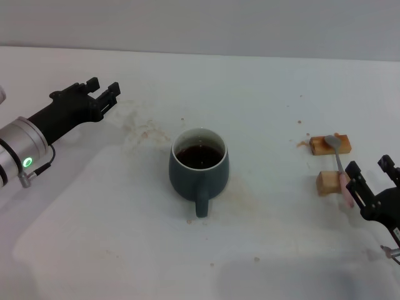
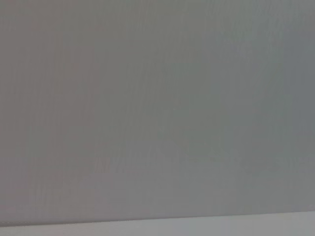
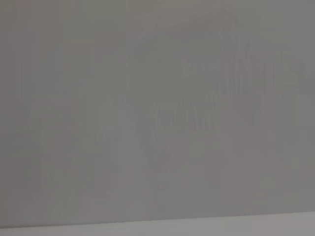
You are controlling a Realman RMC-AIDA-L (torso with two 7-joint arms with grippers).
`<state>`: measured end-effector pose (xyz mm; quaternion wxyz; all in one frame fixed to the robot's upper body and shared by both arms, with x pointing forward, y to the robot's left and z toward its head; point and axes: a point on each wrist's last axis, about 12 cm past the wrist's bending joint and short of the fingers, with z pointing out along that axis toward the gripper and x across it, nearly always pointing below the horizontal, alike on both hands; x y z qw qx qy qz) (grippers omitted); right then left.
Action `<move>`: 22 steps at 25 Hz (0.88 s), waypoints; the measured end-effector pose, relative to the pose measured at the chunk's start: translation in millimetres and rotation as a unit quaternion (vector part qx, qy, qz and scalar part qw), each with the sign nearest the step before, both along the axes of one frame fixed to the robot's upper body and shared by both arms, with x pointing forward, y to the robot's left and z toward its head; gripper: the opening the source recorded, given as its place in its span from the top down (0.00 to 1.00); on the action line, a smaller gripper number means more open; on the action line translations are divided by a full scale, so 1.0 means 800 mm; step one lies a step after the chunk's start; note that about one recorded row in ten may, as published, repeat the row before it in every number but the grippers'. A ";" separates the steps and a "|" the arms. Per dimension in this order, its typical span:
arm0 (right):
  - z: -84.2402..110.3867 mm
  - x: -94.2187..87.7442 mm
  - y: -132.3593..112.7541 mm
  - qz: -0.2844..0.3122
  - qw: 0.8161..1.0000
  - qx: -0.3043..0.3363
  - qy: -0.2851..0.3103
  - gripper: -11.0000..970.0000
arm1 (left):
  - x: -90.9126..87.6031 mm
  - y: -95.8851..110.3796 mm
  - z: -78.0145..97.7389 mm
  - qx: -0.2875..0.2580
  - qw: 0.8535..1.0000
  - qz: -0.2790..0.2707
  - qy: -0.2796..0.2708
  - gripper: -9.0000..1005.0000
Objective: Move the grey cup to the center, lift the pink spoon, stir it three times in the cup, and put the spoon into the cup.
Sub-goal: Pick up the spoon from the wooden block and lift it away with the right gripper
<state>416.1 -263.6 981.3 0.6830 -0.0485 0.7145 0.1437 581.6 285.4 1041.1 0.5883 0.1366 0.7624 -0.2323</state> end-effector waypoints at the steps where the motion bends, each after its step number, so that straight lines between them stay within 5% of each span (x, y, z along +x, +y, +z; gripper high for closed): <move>1: 0.000 -0.001 0.000 -0.001 1.000 0.001 -0.001 0.35 | 0.000 0.001 0.000 0.001 1.000 0.001 0.001 0.50; 22: -0.008 -0.026 0.005 0.010 1.000 0.002 0.016 0.36 | 0.011 -0.003 0.001 0.015 1.000 0.008 0.010 0.50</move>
